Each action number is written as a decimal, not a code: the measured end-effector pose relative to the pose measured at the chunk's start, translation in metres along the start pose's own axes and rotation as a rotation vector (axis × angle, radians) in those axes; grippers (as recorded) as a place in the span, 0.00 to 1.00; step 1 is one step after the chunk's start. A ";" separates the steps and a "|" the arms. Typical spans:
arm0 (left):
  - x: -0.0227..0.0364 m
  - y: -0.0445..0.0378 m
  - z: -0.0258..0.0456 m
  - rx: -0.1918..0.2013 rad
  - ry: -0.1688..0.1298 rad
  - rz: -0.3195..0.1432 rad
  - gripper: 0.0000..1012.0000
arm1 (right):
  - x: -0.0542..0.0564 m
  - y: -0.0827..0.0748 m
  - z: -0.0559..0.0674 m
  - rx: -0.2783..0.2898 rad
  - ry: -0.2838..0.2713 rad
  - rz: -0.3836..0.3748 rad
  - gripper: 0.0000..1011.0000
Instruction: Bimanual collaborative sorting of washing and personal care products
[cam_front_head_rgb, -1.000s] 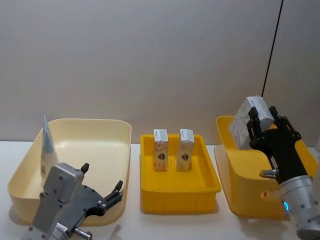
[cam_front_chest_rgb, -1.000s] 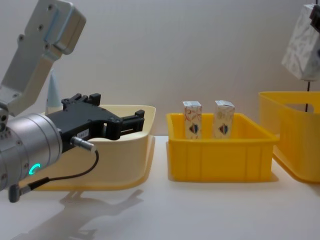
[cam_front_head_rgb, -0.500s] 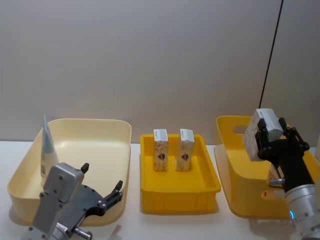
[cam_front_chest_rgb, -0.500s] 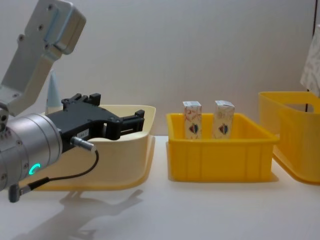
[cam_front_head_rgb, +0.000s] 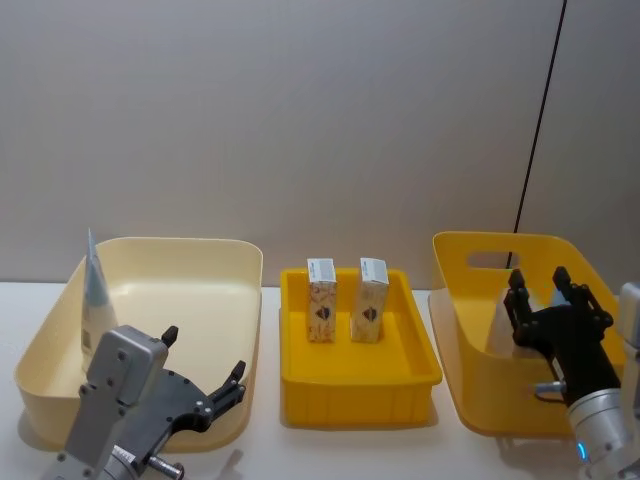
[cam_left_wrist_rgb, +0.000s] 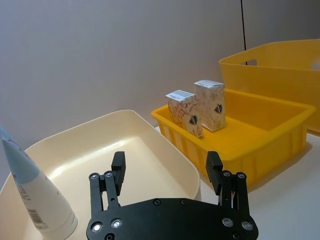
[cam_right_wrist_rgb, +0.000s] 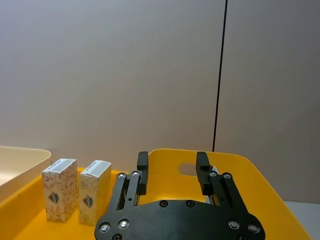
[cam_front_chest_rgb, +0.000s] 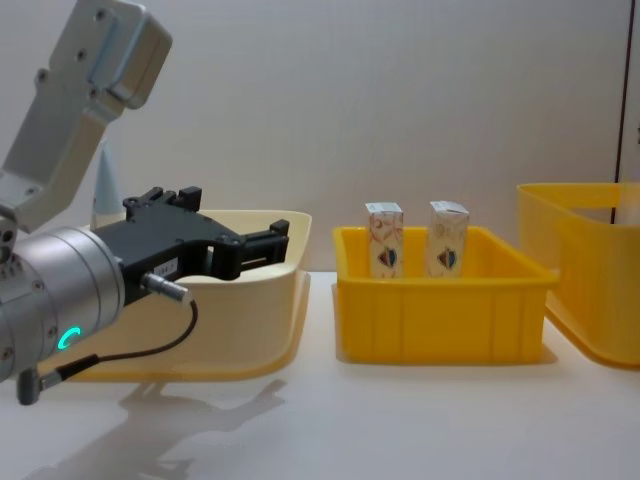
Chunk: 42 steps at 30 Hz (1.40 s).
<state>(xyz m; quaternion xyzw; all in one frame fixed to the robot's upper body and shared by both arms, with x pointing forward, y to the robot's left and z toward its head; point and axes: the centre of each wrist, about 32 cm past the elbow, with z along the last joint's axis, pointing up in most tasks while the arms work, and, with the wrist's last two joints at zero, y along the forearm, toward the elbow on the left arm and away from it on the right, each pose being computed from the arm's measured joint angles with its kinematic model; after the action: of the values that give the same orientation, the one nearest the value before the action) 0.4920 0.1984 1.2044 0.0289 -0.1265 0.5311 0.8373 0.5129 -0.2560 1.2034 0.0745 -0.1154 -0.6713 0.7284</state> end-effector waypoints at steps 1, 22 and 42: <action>0.0000 0.0000 0.0000 0.000 0.000 0.000 0.99 | 0.000 -0.001 -0.001 -0.008 -0.001 0.001 0.56; 0.0000 0.0000 0.0000 0.000 0.000 0.000 0.99 | 0.000 -0.004 -0.005 -0.052 -0.005 0.006 0.99; 0.0000 0.0000 0.0000 0.000 0.000 0.000 0.99 | 0.002 -0.005 -0.003 0.004 0.047 0.070 0.99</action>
<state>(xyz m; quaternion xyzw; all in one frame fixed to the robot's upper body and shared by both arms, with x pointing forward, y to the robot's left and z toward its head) 0.4920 0.1984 1.2044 0.0289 -0.1265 0.5311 0.8373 0.5086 -0.2582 1.1987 0.0875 -0.1020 -0.6433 0.7537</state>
